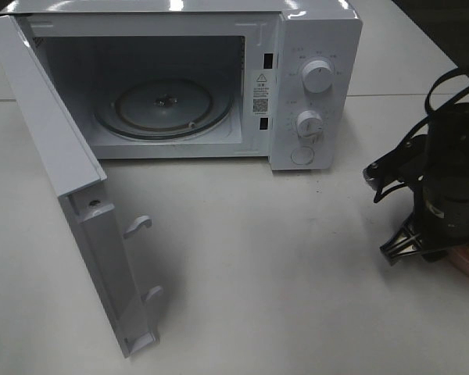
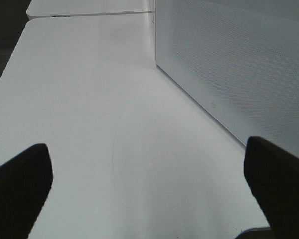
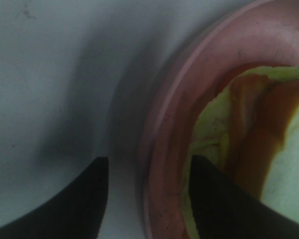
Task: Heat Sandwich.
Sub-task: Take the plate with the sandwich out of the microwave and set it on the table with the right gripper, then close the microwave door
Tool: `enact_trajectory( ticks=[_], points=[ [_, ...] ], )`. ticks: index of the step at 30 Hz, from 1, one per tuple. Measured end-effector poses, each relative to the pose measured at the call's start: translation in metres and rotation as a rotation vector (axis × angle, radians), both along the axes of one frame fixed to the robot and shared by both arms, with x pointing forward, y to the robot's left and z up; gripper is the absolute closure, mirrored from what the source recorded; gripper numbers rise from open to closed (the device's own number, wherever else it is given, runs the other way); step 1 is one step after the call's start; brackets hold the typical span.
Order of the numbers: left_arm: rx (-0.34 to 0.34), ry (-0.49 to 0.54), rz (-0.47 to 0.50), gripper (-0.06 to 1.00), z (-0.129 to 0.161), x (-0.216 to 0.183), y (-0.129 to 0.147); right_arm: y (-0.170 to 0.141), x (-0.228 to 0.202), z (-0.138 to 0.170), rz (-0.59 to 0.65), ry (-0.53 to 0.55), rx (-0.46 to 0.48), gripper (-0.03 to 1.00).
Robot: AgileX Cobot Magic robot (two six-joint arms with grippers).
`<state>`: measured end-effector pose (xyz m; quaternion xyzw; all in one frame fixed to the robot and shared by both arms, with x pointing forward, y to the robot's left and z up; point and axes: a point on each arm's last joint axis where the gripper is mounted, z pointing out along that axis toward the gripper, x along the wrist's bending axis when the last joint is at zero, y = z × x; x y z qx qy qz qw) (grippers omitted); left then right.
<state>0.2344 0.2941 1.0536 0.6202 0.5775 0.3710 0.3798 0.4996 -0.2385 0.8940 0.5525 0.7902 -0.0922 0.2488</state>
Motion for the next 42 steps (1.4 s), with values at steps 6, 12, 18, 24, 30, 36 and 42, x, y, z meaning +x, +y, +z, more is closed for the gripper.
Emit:
enact_trajectory(
  ticks=[6, 12, 18, 24, 30, 36, 42],
  points=[
    [0.000, 0.000, 0.000, -0.05, 0.000, 0.000, 0.000, 0.002, -0.006, 0.019, -0.001, -0.012, 0.064, 0.34],
    [0.000, 0.000, 0.000, -0.05, 0.000, 0.000, 0.000, 0.007, -0.017, 0.041, 0.031, 0.012, 0.154, 0.18],
    [0.000, 0.000, 0.000, -0.05, 0.000, 0.000, 0.000, 0.009, -0.032, 0.068, 0.046, 0.014, 0.256, 0.14],
    [0.000, 0.000, 0.000, -0.05, 0.000, 0.000, 0.000, 0.005, -0.054, 0.102, 0.054, -0.034, 0.334, 0.15],
    [0.000, 0.000, 0.000, -0.05, 0.000, 0.000, 0.000, -0.003, -0.070, 0.126, 0.051, -0.093, 0.348, 0.16],
    [0.000, 0.000, 0.000, -0.05, 0.000, 0.000, 0.000, -0.012, -0.089, 0.143, 0.031, -0.127, 0.359, 0.17],
    [0.000, 0.000, 0.000, -0.05, 0.000, 0.000, 0.000, -0.018, -0.110, 0.154, 0.007, -0.109, 0.385, 0.18]
  ],
)
